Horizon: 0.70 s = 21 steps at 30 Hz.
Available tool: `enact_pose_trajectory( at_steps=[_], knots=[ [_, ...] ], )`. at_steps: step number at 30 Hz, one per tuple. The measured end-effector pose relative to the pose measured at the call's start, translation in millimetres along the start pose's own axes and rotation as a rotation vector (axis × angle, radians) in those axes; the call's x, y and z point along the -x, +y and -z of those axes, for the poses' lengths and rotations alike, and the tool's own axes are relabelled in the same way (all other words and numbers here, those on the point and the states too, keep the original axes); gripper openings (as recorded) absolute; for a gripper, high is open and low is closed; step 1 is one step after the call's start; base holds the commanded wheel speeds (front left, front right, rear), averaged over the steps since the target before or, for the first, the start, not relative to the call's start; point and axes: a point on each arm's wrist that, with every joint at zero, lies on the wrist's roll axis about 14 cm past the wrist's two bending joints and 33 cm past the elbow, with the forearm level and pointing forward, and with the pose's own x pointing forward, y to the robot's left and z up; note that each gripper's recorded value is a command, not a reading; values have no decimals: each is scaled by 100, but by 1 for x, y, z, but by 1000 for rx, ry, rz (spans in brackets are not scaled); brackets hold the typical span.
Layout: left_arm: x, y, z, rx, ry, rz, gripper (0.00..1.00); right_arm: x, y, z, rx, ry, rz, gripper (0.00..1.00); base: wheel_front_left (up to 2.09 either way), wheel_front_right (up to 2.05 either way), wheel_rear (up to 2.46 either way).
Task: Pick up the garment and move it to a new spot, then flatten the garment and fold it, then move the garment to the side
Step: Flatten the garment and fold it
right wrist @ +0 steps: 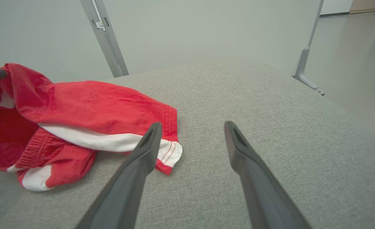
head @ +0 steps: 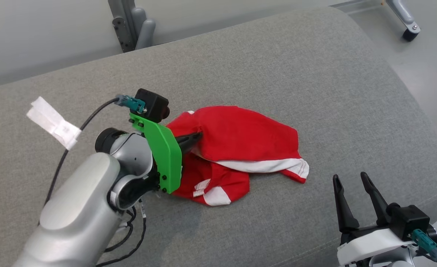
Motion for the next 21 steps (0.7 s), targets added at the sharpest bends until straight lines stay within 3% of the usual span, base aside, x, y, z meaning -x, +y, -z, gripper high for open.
enact_pose_trajectory(
  at_steps=[7, 15, 18, 21],
  knots=[
    [43, -54, -25, 46, -6, 138, 0, 10, 5, -1, -12, -7, -16, 100, 0, 0, 0],
    [79, -118, -14, 208, 66, 279, 0, 14, 8, 0, -21, -8, -29, 100, 0, 0, 0],
    [79, -102, -14, 299, 62, 229, 0, 11, 13, 3, -20, 0, -43, 100, 0, 0, 0],
    [71, -56, -3, 395, 70, 100, 0, 3, 19, 3, -19, 2, -60, 100, 0, 0, 0]
  ],
)
